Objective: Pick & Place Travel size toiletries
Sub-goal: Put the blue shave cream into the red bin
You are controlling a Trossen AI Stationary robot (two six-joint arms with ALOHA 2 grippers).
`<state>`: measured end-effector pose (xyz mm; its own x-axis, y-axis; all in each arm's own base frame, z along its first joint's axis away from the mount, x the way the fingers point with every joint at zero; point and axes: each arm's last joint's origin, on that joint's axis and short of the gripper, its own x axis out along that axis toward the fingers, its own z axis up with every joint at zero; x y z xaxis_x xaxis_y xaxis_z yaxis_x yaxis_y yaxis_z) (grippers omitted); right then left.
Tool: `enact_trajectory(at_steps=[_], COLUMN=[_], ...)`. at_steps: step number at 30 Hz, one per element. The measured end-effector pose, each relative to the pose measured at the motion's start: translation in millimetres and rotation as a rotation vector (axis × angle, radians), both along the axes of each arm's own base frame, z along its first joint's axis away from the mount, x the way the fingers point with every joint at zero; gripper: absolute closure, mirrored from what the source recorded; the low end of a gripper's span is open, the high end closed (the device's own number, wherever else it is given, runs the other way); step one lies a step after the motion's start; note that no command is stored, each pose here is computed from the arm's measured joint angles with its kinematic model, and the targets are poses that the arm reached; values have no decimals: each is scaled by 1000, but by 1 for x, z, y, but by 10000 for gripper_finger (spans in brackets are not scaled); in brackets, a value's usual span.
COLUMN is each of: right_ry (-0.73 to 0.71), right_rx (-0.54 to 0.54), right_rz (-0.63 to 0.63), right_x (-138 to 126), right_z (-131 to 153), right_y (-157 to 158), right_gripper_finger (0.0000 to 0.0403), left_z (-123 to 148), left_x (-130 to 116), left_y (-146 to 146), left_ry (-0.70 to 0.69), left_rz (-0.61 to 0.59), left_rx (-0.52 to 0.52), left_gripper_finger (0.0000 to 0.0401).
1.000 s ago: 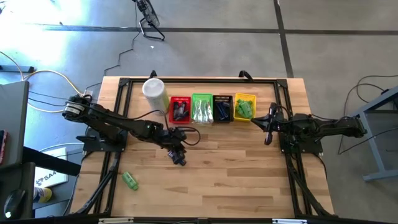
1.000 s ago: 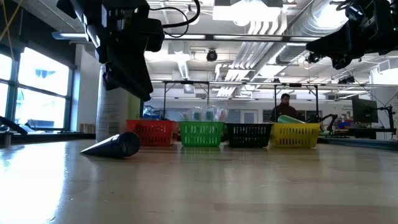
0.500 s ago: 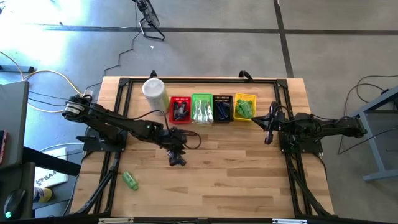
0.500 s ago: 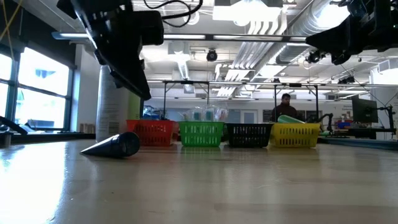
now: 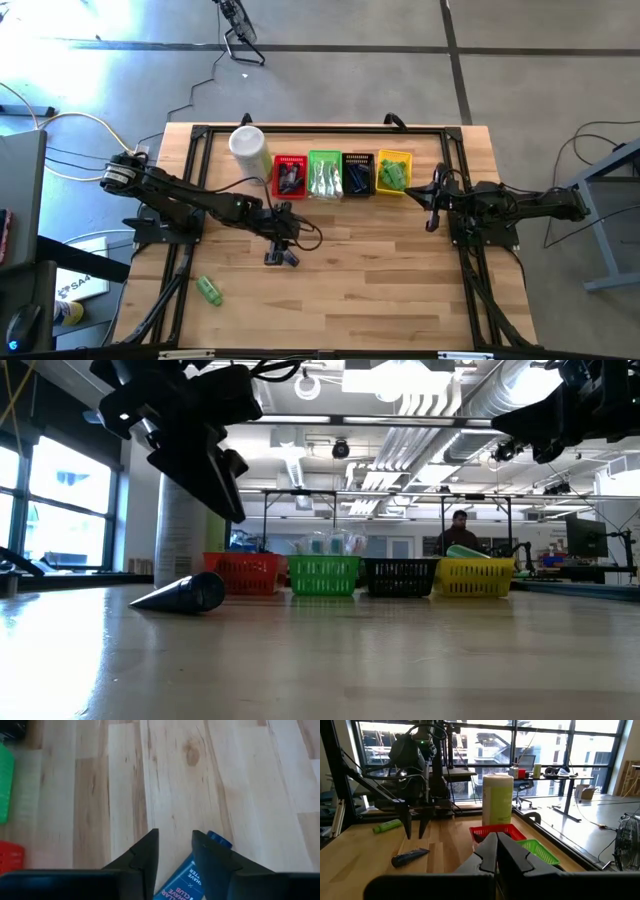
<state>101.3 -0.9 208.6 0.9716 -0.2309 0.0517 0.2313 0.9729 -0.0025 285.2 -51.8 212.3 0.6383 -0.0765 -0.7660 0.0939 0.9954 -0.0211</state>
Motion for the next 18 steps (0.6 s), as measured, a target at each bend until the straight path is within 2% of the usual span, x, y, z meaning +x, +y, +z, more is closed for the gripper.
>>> enact_trajectory(at_steps=[12,18], right_ry=[2,2], right_rx=[24,24], right_rz=[2,1], right_x=[0,0], right_z=[-1,-1], right_y=[0,0], right_gripper_finger=[400,400], left_z=[0,0], left_x=[0,0], left_y=[1,-1], left_ry=[-1,6], left_rz=[-16,-49], left_rx=[32,-6], left_gripper_finger=[163,133])
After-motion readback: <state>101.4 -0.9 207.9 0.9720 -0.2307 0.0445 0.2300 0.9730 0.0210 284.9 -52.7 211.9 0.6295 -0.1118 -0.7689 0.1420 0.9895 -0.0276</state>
